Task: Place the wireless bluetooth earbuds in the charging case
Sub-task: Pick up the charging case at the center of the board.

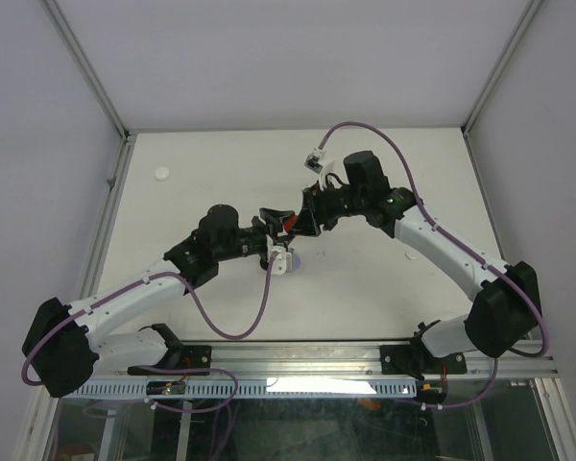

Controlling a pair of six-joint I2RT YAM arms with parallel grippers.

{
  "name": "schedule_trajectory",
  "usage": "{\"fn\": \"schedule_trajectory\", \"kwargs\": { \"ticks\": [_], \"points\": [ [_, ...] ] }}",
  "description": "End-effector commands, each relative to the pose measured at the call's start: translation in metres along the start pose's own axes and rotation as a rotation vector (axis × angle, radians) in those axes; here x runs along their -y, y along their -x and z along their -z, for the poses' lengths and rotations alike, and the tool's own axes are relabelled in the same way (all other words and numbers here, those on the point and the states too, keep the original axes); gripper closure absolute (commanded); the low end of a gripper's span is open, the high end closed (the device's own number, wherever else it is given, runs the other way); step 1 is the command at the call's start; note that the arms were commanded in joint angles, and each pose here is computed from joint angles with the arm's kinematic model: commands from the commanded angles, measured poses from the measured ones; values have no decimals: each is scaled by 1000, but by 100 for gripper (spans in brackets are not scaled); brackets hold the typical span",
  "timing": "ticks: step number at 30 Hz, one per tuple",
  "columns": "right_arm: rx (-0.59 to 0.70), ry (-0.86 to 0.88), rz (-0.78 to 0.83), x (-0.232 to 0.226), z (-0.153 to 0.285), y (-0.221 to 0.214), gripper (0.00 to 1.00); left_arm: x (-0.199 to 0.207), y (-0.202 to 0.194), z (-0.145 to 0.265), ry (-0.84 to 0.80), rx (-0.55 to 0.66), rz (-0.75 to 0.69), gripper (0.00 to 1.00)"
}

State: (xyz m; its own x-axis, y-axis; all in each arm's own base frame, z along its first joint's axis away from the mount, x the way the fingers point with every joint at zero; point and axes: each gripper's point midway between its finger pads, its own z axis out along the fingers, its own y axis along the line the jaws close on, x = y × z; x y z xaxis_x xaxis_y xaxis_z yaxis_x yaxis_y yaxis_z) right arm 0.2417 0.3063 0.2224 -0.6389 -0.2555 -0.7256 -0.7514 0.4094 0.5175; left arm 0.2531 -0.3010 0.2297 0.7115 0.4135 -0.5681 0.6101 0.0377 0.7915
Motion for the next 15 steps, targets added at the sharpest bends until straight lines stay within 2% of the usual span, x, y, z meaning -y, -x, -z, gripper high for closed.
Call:
{"fn": "schedule_trajectory", "kwargs": {
  "ticks": [1,7,11,15],
  "points": [
    [80,109,55,-24,9,33,46,-10,18,3,29,47,-71,52],
    [87,136,41,-25,11,34,56,-10,21,3,27,54,-75,52],
    [90,148,39,-25,12,35,69,-8,19,3,24,50,-75,52],
    [92,142,30,-23,14,33,88,-6,19,4,25,46,-56,50]
  ]
}}
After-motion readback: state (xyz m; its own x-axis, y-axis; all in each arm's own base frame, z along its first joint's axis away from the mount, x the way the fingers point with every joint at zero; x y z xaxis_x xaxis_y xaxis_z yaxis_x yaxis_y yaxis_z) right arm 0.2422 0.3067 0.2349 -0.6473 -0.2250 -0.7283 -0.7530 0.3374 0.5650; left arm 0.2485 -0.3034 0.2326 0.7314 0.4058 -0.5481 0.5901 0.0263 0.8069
